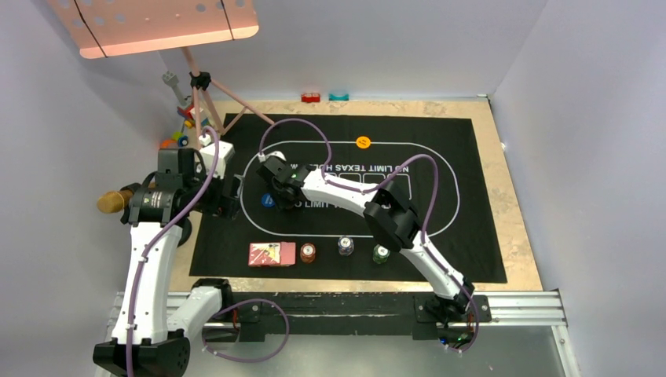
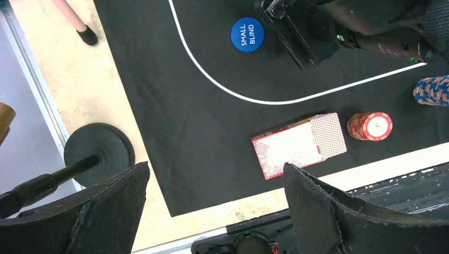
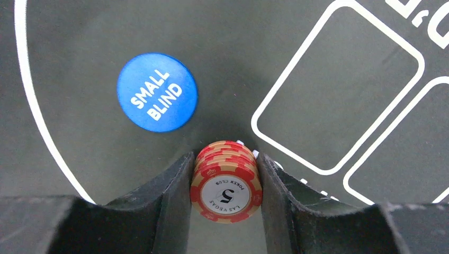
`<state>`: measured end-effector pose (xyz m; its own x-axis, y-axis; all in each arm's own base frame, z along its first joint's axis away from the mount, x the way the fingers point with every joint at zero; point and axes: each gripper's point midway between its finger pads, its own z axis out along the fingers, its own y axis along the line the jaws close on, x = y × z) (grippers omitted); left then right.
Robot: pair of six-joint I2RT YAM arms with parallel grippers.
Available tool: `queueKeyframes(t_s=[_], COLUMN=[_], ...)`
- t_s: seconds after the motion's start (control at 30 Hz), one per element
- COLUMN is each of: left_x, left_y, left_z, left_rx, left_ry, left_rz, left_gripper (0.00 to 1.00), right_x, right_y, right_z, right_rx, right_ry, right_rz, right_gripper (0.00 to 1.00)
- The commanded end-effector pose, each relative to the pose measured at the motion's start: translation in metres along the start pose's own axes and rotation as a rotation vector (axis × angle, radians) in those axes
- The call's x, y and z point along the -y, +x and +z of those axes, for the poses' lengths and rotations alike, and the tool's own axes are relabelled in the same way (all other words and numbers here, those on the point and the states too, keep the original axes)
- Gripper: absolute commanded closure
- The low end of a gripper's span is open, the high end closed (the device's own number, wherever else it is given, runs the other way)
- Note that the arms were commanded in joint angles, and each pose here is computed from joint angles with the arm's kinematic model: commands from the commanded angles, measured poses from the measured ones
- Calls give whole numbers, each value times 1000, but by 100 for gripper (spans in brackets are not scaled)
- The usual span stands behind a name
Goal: Distribute texas hold em gaming equipment
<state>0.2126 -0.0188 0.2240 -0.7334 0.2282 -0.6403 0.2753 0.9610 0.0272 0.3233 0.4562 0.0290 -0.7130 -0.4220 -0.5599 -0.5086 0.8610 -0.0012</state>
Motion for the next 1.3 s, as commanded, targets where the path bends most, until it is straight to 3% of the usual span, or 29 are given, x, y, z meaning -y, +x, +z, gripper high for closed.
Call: queueKeyframes(t_s=[0.0,0.27,0.47,0.67,0.87,1.03,1.27], left_x=[3,4,5,5,3,3,3], left_y=[1,4,3,3,4,5,5], left_z=[1,-1,-3,-6,-7,-6,-6], left_rx=[13,16,21,25,24,23,22], left_ry=[12,14,15,13,-1,0,4], left_rz=[-15,-11,-11,-10,-9,-7,-1], left_gripper=[0,0,0,0,0,0,0], right_x=[-7,-6,-4,-3,9,10,-10], right_y=[-28,-21,-21,-37,-62,-24,54], right_z=[-10,-9,-12,-28,-84,-120,-136], right_rx=[54,32,36,78,169,145,48], right_ry=[-39,-41,-36,-36,-40,-77,-59], right_rz=[17,13,7,8,34,26,-27], right_gripper=[87,48,26,23,21,13,11])
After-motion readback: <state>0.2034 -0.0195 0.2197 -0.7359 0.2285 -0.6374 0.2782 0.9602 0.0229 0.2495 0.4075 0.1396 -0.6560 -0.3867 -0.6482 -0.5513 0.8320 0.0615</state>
